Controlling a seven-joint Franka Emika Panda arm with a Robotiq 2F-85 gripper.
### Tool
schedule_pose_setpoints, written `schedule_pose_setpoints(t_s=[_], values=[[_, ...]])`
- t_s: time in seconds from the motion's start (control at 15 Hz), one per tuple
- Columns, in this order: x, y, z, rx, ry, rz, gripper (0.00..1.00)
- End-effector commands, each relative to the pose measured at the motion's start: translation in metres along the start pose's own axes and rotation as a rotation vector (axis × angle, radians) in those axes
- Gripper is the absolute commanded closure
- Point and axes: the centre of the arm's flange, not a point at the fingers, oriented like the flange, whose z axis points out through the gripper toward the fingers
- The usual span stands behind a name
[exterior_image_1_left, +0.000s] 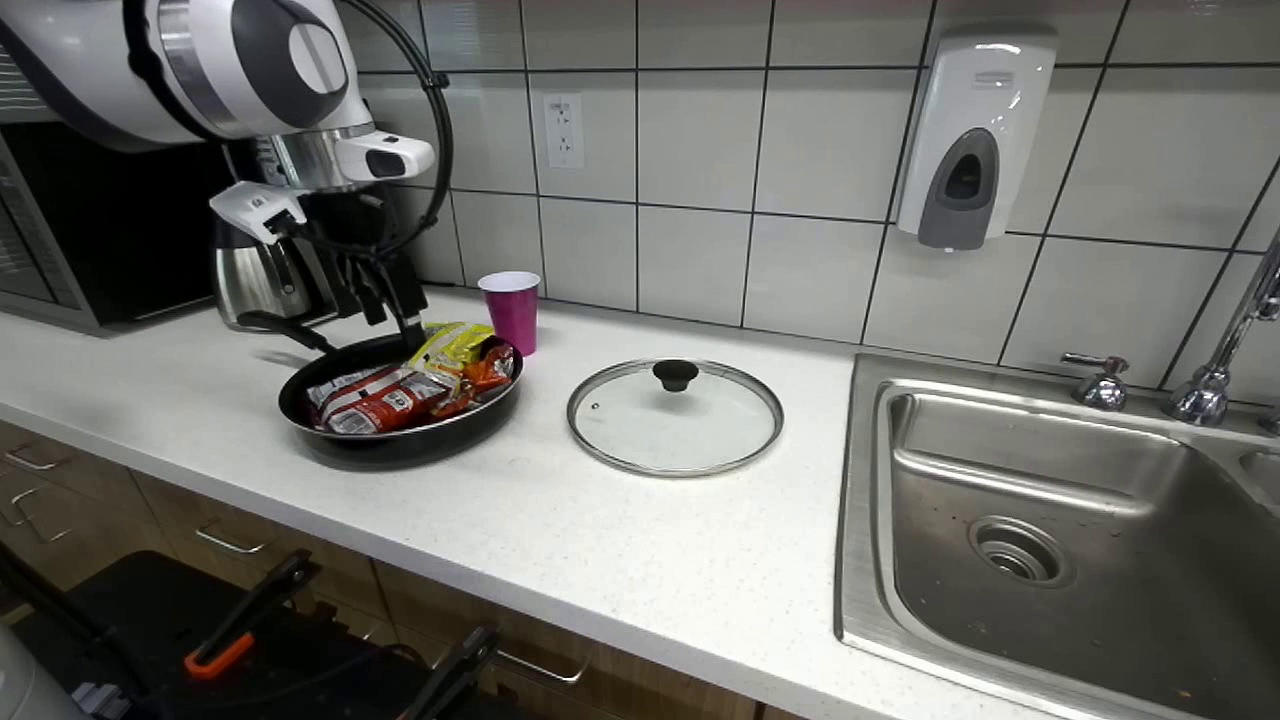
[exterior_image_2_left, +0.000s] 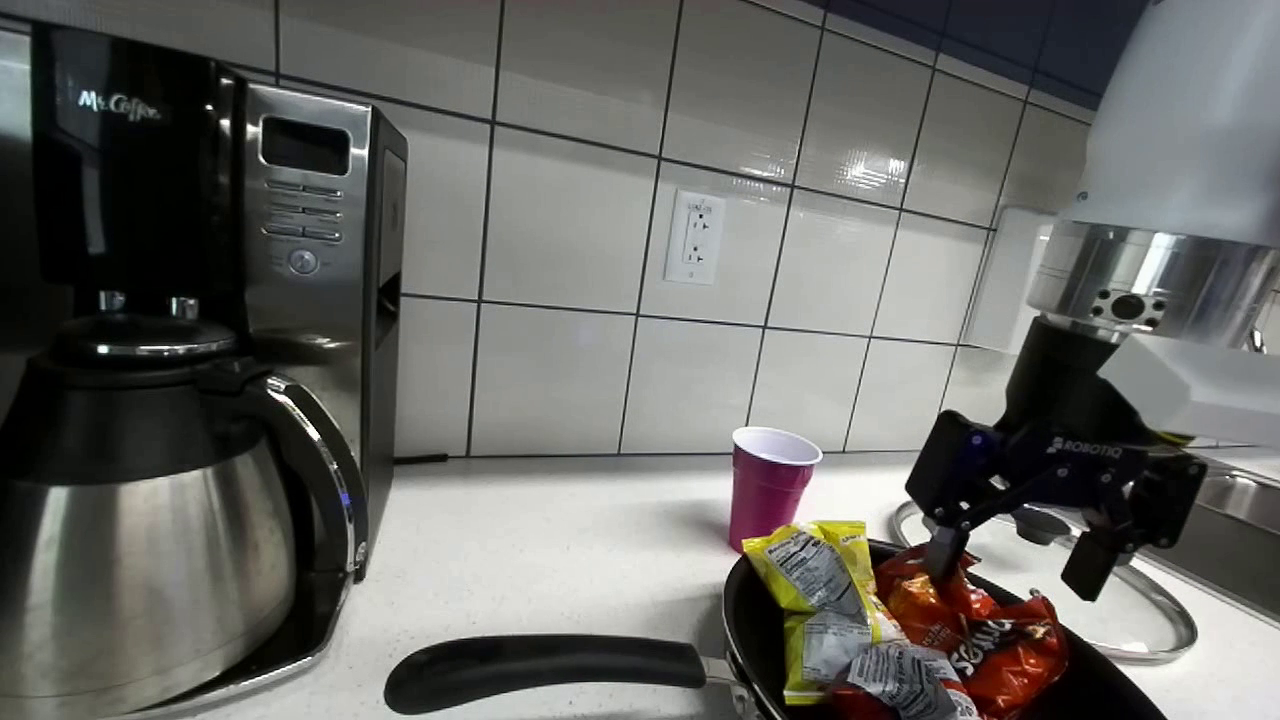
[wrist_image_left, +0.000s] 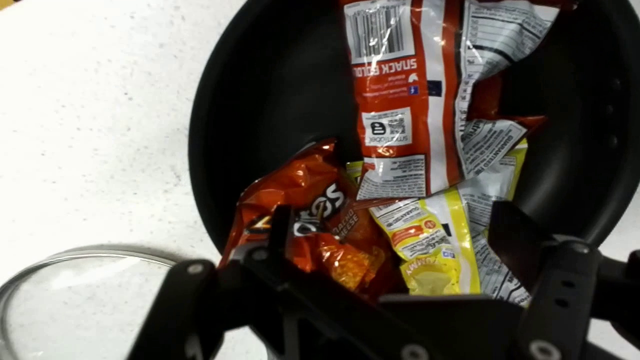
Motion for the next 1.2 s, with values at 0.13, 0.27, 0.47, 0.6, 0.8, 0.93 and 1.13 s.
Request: schedule_pose_setpoints(t_s=[0.13, 0.27, 0.47, 0.6, 0.8, 0.93, 1.13], values=[[0.004, 0.057, -0.01, 0.0, 0.044, 0.014, 0.0], [0.009, 0.074, -0.01, -0.002, 0.052, 0.024, 0.0], [0.015, 0.094, -0.012, 0.005, 0.063, 0.035, 0.0], [0.021, 0.082, -0.003, -0.002, 0.034, 0.051, 0.0], [0.023, 0.086, -0.006, 0.0, 0.042, 0.042, 0.0], [0.023, 0.087, -0.006, 0.0, 0.042, 0.042, 0.0], [0.023, 0.087, -0.006, 0.0, 0.042, 0.041, 0.0]])
